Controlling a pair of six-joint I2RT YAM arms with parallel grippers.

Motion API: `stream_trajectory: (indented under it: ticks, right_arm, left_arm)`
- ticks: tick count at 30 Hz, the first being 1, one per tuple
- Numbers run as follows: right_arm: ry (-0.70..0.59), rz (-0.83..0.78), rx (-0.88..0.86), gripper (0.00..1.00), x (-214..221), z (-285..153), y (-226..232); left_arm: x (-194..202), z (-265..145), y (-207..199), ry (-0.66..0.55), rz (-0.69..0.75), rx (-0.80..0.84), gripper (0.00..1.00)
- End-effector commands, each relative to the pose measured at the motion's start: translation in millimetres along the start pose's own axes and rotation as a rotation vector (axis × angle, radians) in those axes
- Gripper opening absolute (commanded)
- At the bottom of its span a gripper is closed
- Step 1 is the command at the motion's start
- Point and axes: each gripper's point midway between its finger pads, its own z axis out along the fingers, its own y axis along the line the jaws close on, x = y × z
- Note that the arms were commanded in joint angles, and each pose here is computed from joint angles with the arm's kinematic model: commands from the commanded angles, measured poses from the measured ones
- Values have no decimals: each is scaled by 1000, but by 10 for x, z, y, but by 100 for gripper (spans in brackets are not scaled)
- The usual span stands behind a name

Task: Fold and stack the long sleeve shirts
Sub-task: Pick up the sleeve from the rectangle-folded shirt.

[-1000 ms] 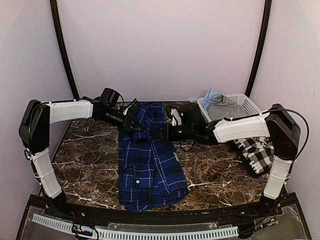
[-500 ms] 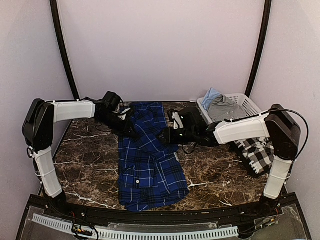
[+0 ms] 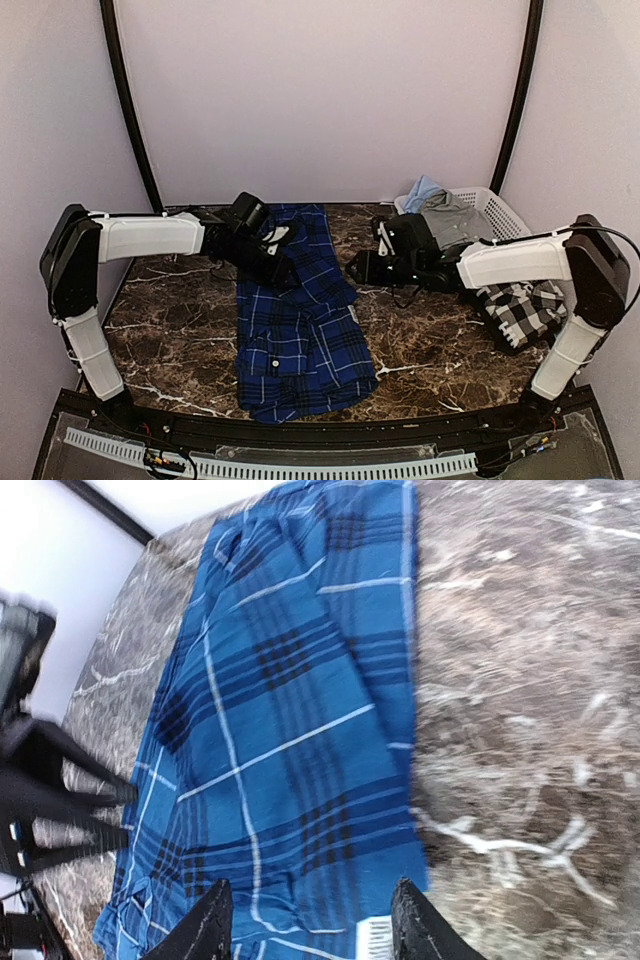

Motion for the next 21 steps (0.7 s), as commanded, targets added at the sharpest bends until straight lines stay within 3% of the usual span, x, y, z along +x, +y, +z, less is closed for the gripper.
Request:
stream_trajectory:
  ticks: [1,14,21]
  right_arm:
    - [-94,45,74,52,-167,-270,-212]
    - [-131,78,102,53,-83,-526,-378]
    - [-139,86,90,53,-91,-551,-364]
  left_arm:
    - [-26,-20,-291,-77,65,-39,46]
    - [136,495,-897,-26,257,-75,55]
    - [144,797,-862,-7,308,-154,56]
